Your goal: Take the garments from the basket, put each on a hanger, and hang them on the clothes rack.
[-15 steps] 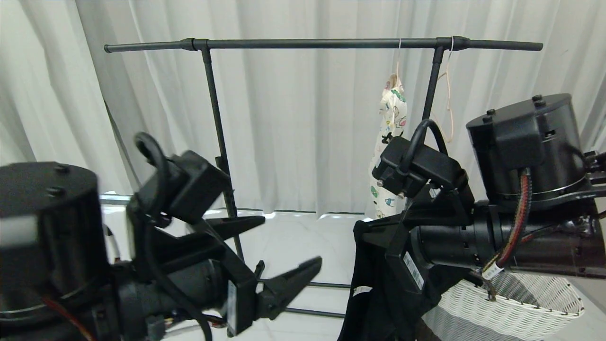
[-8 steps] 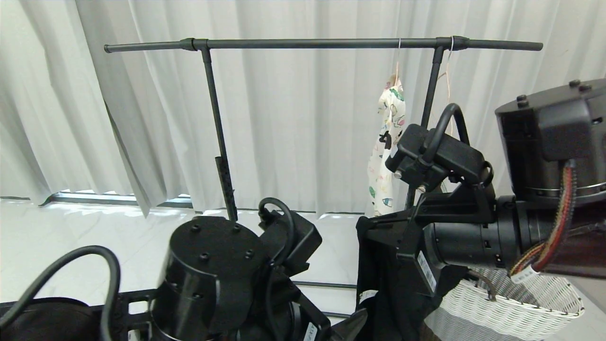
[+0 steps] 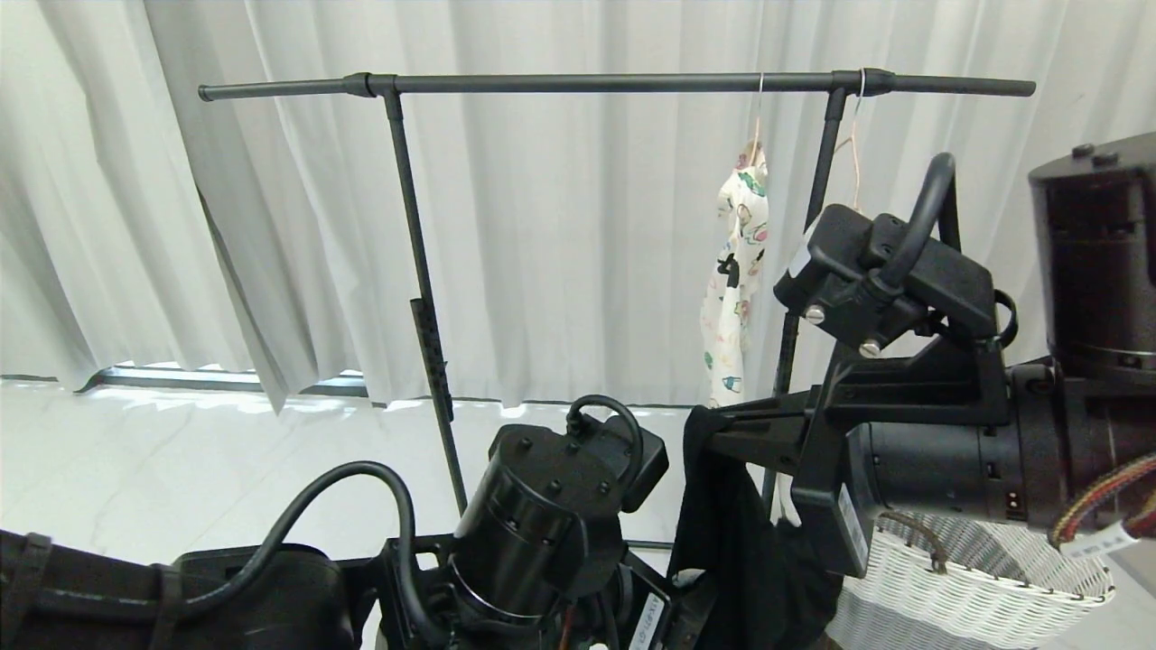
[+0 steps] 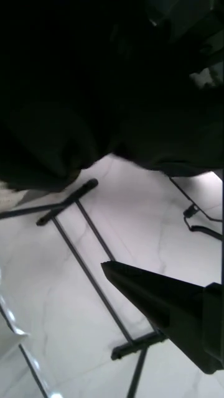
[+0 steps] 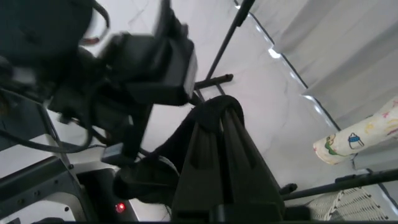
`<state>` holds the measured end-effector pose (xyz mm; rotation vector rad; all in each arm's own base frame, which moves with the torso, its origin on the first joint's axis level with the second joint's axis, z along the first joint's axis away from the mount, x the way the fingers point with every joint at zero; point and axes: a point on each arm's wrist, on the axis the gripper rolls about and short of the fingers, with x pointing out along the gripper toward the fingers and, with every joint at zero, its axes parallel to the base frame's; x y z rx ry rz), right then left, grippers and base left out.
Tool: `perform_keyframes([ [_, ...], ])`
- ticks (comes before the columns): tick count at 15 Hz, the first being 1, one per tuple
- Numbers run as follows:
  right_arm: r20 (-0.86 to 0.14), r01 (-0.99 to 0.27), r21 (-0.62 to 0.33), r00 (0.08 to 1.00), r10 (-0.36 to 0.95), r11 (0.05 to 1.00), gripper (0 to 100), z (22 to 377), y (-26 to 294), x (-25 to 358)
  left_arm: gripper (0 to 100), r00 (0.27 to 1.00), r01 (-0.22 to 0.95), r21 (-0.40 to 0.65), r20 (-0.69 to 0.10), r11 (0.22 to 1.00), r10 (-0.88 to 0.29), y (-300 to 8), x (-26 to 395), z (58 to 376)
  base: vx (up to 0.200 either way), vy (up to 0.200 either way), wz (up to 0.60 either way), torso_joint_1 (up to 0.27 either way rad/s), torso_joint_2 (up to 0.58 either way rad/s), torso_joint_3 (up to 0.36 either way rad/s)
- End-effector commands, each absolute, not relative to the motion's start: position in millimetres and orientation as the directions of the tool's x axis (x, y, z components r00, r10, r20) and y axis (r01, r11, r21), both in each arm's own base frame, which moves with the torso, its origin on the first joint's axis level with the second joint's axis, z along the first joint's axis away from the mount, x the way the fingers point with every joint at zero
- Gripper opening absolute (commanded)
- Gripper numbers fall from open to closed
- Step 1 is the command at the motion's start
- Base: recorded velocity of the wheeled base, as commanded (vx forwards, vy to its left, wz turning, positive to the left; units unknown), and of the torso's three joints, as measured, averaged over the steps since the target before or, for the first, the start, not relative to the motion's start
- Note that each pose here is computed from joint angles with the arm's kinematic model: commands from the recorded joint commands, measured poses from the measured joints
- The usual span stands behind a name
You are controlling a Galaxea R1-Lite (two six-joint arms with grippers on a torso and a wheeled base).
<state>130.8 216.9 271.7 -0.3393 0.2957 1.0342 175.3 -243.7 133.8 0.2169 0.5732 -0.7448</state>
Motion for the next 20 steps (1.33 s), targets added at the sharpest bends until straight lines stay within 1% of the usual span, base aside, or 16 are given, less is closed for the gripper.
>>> perform_keyframes([
  [1, -0.374, -0.872, -0.136, 0.485, 0.791, 0.47, 0, 277.8, 210.6, 126.9, 100, 0.591, 0.677, 0.008, -0.602, 0.736, -0.537, -242.3, 178.1, 120.0, 0.0, 0.0, 0.0, 0.0, 0.0, 0.0],
  [4, -0.373, -0.871, -0.136, 0.486, 0.79, 0.472, 0, 278.2, 210.1, 127.0, 100, 0.576, 0.682, 0.015, -0.628, 0.731, -0.524, -233.0, 169.2, 113.5, 0.0, 0.0, 0.0, 0.0, 0.0, 0.0],
  [6, -0.378, -0.87, -0.136, 0.487, 0.787, 0.473, 0, 276.5, 210.5, 127.8, 100, 0.566, 0.686, 0.017, -0.641, 0.727, -0.519, -215.8, 156.0, 112.7, 0.0, 0.0, 0.0, 0.0, 0.0, 0.0],
  [9, -0.387, -0.871, -0.136, 0.486, 0.784, 0.472, 0, 273.5, 213.9, 129.8, 100, 0.583, 0.687, 0.002, -0.599, 0.727, -0.549, -201.2, 146.1, 127.9, 0.0, 0.0, 0.0, 0.0, 0.0, 0.0],
  [12, -0.387, -0.874, -0.135, 0.481, 0.787, 0.467, 0, 273.3, 217.2, 130.8, 100, 0.588, 0.688, -0.003, -0.584, 0.726, -0.559, -188.0, 136.7, 132.4, 0.0, 0.0, 0.0, 0.0, 0.0, 0.0],
  [13, -0.386, -0.875, -0.136, 0.48, 0.788, 0.465, 0, 273.7, 217.0, 130.2, 100, 0.579, 0.7, -0.018, -0.571, 0.714, -0.582, -184.9, 133.6, 136.6, 0.0, 0.0, 0.0, 0.0, 0.0, 0.0],
  [15, -0.38, -0.882, -0.135, 0.467, 0.798, 0.452, 0, 275.3, 218.1, 125.9, 100, 0.553, 0.72, -0.046, -0.563, 0.692, -0.613, -181.3, 133.2, 139.5, 0.0, 0.0, 0.0, 0.0, 0.0, 0.0],
  [17, -0.373, -0.895, -0.136, 0.444, 0.815, 0.426, 0, 277.8, 222.4, 119.5, 100, 0.574, 0.695, -0.045, -0.565, 0.717, -0.593, -181.3, 142.7, 139.5, 0.0, 0.0, 0.0, 0.0, 0.0, 0.0],
  [19, -0.373, -0.897, -0.136, 0.44, 0.817, 0.421, 0, 277.9, 223.9, 118.6, 100, 0.572, 0.7, -0.047, -0.561, 0.713, -0.598, -183.6, 143.2, 140.7, 0.0, 0.0, 0.0, 0.0, 0.0, 0.0],
  [20, -0.374, -0.897, -0.138, 0.44, 0.816, 0.421, 0, 277.5, 224.3, 118.8, 100, 0.559, 0.716, -0.048, -0.557, 0.697, -0.614, -185.8, 138.5, 141.7, 0.0, 0.0, 0.0, 0.0, 0.0, 0.0],
])
